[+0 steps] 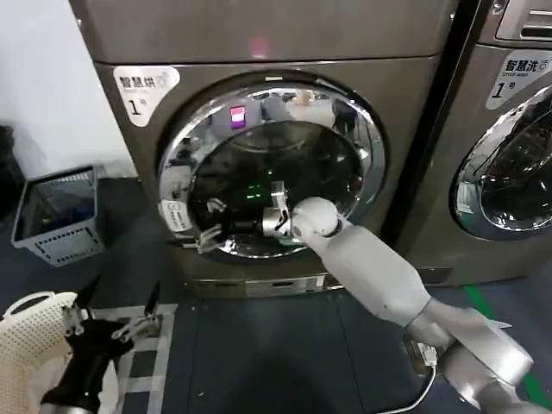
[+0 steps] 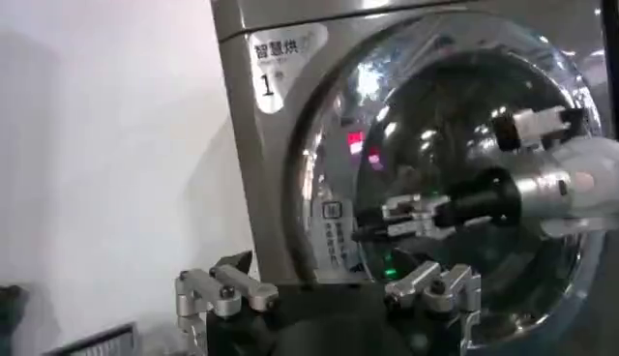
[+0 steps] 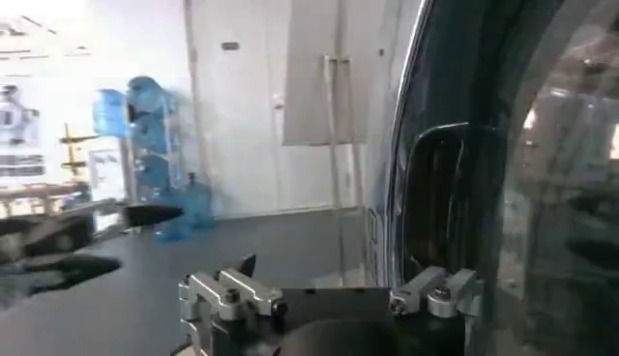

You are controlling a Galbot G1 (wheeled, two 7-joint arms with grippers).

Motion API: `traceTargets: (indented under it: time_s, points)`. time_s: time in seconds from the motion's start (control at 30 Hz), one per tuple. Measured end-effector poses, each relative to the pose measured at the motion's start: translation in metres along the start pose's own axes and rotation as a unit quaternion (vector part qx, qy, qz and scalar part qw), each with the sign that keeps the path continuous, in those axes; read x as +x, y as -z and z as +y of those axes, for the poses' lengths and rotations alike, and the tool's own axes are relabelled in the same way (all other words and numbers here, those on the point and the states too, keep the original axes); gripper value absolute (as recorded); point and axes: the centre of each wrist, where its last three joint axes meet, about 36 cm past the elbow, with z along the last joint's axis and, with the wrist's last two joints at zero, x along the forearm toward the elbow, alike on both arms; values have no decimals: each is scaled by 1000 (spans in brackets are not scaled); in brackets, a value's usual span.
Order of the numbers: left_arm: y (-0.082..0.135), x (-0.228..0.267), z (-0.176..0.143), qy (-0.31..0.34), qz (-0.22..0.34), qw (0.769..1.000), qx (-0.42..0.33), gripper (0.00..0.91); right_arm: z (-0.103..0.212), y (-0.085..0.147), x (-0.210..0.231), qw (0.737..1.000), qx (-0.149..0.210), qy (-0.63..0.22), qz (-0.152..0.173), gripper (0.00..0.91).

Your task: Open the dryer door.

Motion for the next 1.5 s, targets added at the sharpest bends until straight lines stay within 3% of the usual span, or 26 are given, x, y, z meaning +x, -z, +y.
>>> traceTargets:
  time_s: [0.33, 0.67, 1.17, 1.5]
  points:
    - [12, -8, 26, 15, -13, 1000, 16, 907, 18, 1, 23, 999, -7, 42, 8, 907]
    - [-13, -36, 74, 13, -10, 1000, 7, 907, 32, 12, 41, 997, -18, 79, 7, 907]
    - [-41, -100, 122, -92, -32, 995, 13, 907, 68, 25, 83, 988, -15, 149, 24, 907]
    - [-44, -120, 118, -201, -46, 978, -21, 907, 89, 23, 122, 976, -16, 212, 45, 907]
